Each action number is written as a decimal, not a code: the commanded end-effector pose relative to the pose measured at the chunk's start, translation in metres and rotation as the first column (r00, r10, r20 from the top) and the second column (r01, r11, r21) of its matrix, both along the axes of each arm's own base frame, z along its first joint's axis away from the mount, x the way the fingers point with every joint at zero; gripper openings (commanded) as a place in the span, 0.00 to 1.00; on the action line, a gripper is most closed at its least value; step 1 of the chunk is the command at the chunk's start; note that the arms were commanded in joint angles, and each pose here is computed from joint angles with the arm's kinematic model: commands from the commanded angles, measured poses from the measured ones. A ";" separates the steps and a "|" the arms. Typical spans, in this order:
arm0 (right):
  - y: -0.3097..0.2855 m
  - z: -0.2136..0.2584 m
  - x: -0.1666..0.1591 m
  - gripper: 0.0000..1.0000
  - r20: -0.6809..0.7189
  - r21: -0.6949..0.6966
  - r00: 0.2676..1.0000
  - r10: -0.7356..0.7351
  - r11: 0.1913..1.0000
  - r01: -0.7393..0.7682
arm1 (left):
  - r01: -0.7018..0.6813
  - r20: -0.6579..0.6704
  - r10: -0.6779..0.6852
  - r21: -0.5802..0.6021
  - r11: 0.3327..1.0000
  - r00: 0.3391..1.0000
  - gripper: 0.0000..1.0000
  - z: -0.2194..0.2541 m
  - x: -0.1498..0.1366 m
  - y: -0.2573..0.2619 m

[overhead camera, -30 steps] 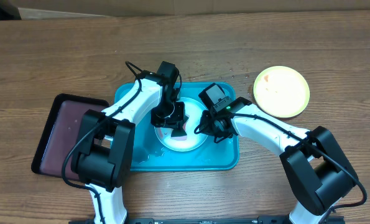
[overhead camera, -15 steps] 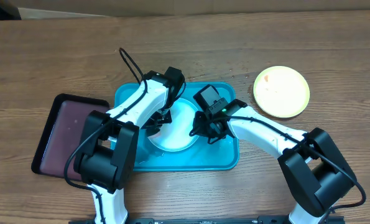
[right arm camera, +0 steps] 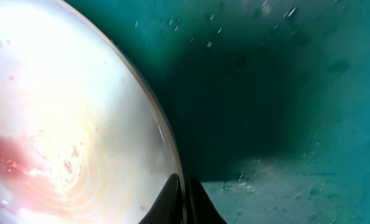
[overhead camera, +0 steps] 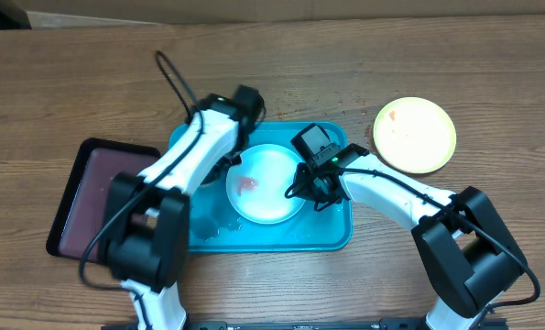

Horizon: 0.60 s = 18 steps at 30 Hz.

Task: Clean dirty plates on tray and stack at the side
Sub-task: 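Scrub the plate again with the left gripper's sponge, right gripper holding rim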

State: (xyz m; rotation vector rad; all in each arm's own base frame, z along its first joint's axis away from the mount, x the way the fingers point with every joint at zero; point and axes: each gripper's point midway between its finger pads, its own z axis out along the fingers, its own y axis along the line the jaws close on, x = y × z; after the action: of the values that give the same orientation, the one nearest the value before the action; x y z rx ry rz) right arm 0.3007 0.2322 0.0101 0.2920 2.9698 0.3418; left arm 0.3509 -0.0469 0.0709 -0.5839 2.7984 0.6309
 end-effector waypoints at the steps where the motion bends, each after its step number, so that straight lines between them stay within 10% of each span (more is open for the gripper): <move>1: -0.011 -0.002 0.004 0.04 0.029 -0.051 0.999 -0.013 0.999 0.014 | 0.095 0.147 -0.062 -0.229 0.969 0.987 0.04 0.048 0.016 -0.036; 9: -0.010 -0.001 0.007 0.04 0.038 -0.043 0.999 -0.013 0.999 0.015 | 0.301 0.112 -0.297 -0.609 0.734 0.948 0.04 0.040 -0.001 -0.122; 18: -0.010 -0.002 0.006 0.04 0.034 -0.046 0.999 -0.013 0.999 0.014 | 0.254 -0.039 -0.367 -0.652 0.714 0.930 0.04 -0.027 -0.019 -0.156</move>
State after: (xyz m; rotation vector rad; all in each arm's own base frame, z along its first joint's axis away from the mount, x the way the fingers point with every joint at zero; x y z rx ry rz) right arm 0.3049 0.2304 0.0104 0.2933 2.9494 0.3240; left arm 0.3468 -0.1864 0.0706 -0.1902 3.0385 -0.3277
